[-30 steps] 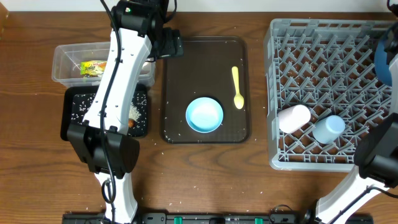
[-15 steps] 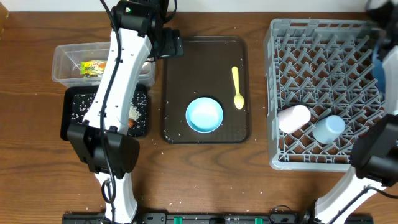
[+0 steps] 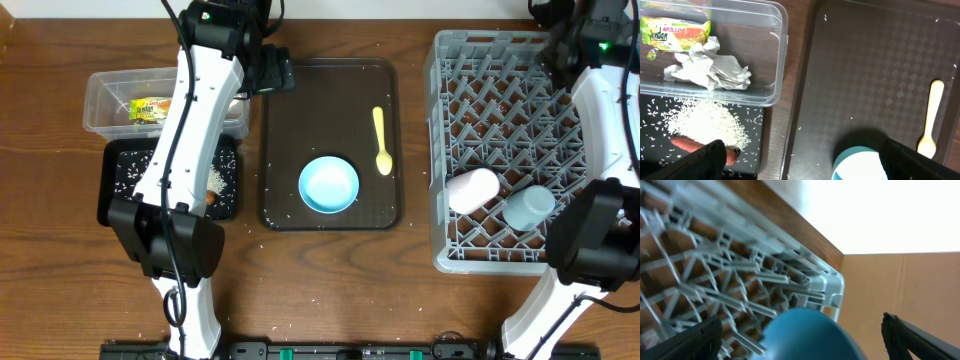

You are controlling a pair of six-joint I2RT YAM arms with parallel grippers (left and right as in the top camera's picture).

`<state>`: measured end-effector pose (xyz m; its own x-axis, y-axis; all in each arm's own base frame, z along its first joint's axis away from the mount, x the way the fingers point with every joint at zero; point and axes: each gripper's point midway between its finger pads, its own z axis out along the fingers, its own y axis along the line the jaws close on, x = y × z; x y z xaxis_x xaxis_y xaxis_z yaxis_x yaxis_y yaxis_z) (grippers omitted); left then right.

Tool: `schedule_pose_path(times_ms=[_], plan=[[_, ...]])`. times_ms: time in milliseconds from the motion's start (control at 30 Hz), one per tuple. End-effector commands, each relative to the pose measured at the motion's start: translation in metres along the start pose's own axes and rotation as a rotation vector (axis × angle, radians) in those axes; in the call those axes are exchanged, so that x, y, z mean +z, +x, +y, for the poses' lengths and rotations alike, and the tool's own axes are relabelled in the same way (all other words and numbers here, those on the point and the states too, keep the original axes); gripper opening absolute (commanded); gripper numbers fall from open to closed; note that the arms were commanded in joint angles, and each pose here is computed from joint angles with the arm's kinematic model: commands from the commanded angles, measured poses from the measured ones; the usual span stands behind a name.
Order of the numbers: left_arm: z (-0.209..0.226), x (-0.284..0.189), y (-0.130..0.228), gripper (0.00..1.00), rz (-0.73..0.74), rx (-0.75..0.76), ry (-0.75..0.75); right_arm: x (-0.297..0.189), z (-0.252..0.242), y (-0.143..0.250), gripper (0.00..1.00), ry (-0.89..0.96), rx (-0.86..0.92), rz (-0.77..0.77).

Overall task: Sort waste into correct bins and load items into the dishwasher rack
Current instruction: 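Move right gripper to light-blue bowl and grasp its rim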

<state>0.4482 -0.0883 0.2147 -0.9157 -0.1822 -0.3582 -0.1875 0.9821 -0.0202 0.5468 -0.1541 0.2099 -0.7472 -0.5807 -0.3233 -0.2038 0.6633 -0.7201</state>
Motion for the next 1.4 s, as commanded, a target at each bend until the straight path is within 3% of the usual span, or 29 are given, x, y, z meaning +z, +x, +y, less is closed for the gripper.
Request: schedule_pose_path(times_ms=[0, 167, 367, 400, 467, 633, 867, 967, 1133, 1367], plan=[[0.003, -0.001, -0.004, 0.99, -0.011, -0.008, -0.009, -0.03, -0.015, -0.022, 0.99, 0.012, 0.208, -0.09], [0.003, -0.001, -0.004, 1.0, -0.011, -0.008, -0.009, -0.082, -0.004, -0.059, 0.99, -0.156, 0.461, -0.255], [0.003, -0.001, -0.004, 1.0, -0.011, -0.008, -0.009, -0.156, 0.058, -0.106, 0.99, -0.659, 0.672, -0.408], [0.003, -0.001, -0.004, 1.0, -0.011, -0.008, -0.009, -0.165, 0.069, -0.112, 0.99, -0.745, 0.689, -0.416], [0.003, -0.001, -0.004, 1.0, -0.011, -0.008, -0.009, -0.181, 0.105, -0.125, 0.9, -0.935, 0.696, -0.413], [0.003, -0.001, -0.004, 1.0, -0.011, -0.008, -0.009, -0.198, 0.196, -0.132, 0.85, -1.114, 0.645, -0.268], [0.003, -0.001, -0.004, 1.0, -0.011, -0.008, -0.009, -0.21, 0.324, -0.097, 0.76, -1.14, 0.545, 0.019], [0.003, -0.001, -0.004, 1.0, -0.011, -0.008, -0.009, -0.217, 0.365, -0.08, 0.72, -1.148, 0.493, 0.073], [0.003, -0.001, -0.004, 1.0, -0.011, -0.008, -0.009, -0.22, 0.401, -0.06, 0.64, -1.105, 0.435, 0.113], [0.003, -0.001, -0.004, 1.0, -0.011, -0.008, -0.009, -0.201, 0.421, -0.028, 0.62, -0.947, 0.369, 0.151]])
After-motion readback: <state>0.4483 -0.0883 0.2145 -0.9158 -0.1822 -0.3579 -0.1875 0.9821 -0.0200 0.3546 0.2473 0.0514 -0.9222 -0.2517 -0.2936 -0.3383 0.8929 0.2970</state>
